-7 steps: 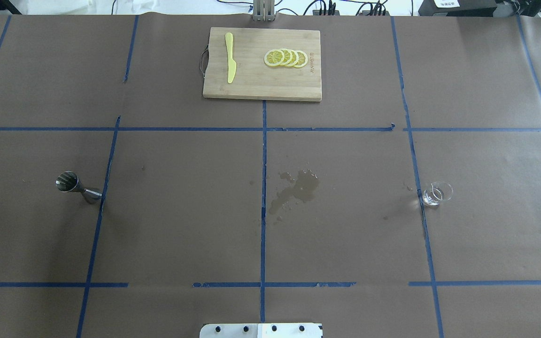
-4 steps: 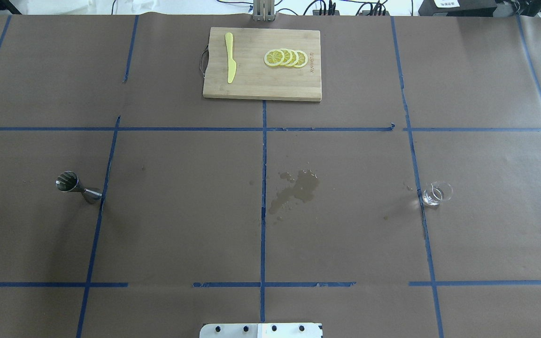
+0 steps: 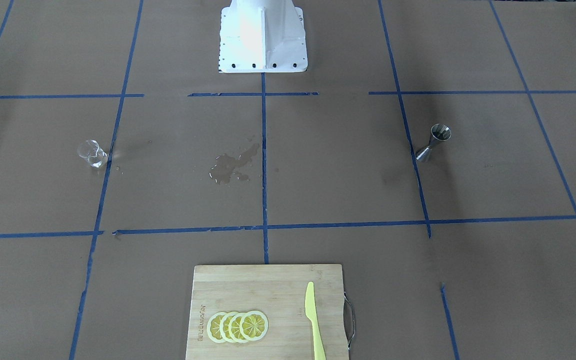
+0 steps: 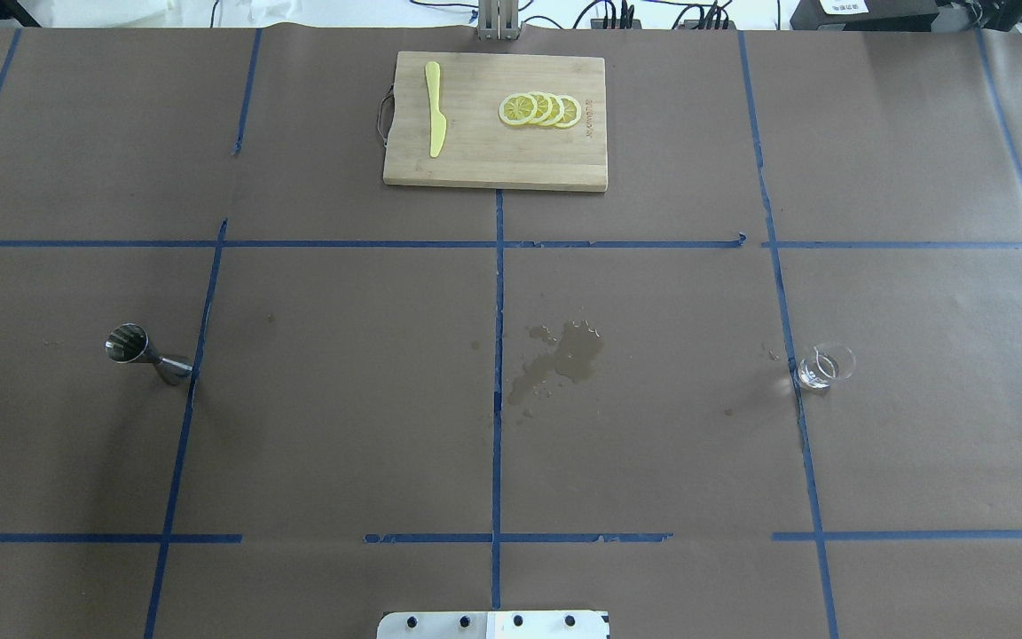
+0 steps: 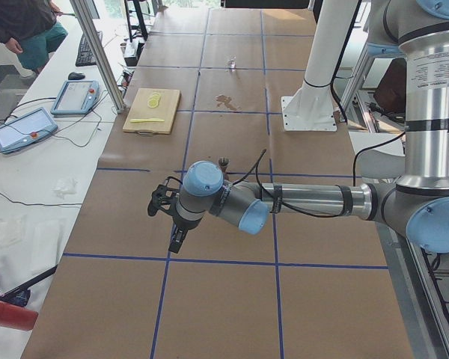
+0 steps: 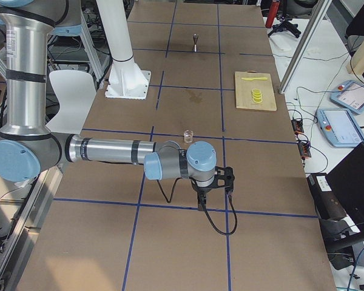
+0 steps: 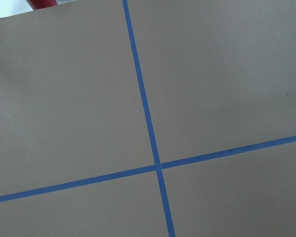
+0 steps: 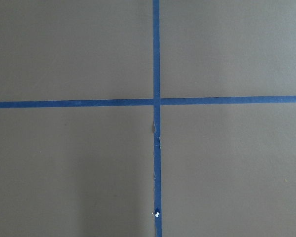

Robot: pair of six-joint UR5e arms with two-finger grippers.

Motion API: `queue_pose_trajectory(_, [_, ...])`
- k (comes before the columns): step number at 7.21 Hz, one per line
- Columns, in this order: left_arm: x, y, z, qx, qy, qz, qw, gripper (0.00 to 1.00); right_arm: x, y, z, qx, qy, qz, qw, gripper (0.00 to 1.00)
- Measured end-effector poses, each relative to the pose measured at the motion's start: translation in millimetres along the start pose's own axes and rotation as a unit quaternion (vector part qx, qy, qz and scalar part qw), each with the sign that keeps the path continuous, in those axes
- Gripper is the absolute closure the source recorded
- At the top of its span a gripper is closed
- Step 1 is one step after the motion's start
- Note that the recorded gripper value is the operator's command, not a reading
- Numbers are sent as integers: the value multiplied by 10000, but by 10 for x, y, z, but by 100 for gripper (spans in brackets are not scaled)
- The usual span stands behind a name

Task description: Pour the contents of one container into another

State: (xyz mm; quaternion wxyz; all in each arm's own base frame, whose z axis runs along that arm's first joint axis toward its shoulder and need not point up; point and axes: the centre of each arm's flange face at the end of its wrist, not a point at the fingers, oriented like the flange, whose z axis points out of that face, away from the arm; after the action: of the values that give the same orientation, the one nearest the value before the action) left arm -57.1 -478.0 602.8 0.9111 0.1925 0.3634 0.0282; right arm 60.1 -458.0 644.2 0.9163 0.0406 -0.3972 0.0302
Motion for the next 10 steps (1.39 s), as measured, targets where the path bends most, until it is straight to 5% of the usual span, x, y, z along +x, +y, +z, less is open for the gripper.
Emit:
queue_pose_trajectory(5, [25,-9,-12,-443,-39,-285,9986,0,-3,50,5,-27,-74,18,10000,0])
queue_pose_trajectory(8, [-58,46,35,-1116,-24,209,9935,0,-3,55,5,-24,-75,15,10000,0])
queue_pose_trajectory(10, [-100,68,72,-1227,-1,280,9920,0,9,60,16,-34,-72,26,10000,0])
